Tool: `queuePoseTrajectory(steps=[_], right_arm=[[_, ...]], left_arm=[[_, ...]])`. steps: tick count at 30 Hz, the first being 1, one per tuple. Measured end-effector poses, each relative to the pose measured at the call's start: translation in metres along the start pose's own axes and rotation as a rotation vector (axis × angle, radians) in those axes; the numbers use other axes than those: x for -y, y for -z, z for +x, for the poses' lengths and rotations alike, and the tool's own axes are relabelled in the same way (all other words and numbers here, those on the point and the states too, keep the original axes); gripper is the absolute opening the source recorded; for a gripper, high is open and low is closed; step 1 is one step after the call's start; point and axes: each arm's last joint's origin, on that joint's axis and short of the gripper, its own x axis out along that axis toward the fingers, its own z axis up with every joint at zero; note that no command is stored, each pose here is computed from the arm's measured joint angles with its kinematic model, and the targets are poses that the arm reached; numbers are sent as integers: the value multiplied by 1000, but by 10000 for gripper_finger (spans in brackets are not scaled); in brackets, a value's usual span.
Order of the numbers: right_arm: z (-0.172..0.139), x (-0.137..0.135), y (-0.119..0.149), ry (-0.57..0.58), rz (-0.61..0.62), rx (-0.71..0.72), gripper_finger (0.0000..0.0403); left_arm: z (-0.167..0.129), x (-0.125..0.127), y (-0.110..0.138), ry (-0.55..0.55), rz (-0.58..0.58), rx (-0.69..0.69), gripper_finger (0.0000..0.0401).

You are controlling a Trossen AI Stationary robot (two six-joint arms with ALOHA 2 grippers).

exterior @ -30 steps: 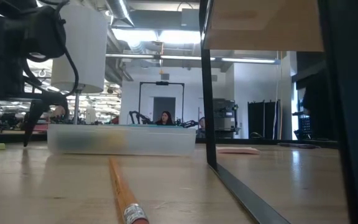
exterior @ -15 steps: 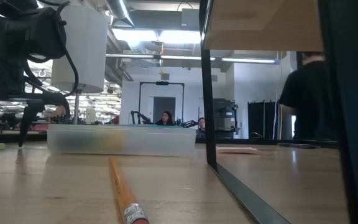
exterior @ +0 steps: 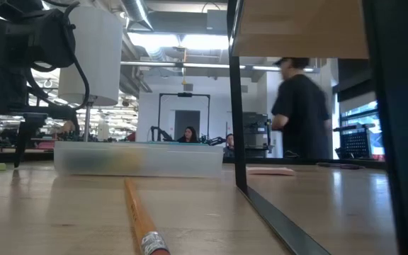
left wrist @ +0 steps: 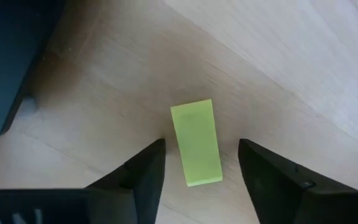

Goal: Pack school essentials
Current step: Put the yellow eraser into the blue supply box

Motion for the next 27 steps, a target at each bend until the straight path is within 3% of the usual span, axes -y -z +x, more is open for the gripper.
queuePoseTrajectory(steps=[14,27], right_arm=[[0,0,0,1,0,0,142],[0,0,0,1,0,-1,142]], left_arm=[[0,0,0,-4,17,-5,129],[0,-1,1,-28,130,-37,97]])
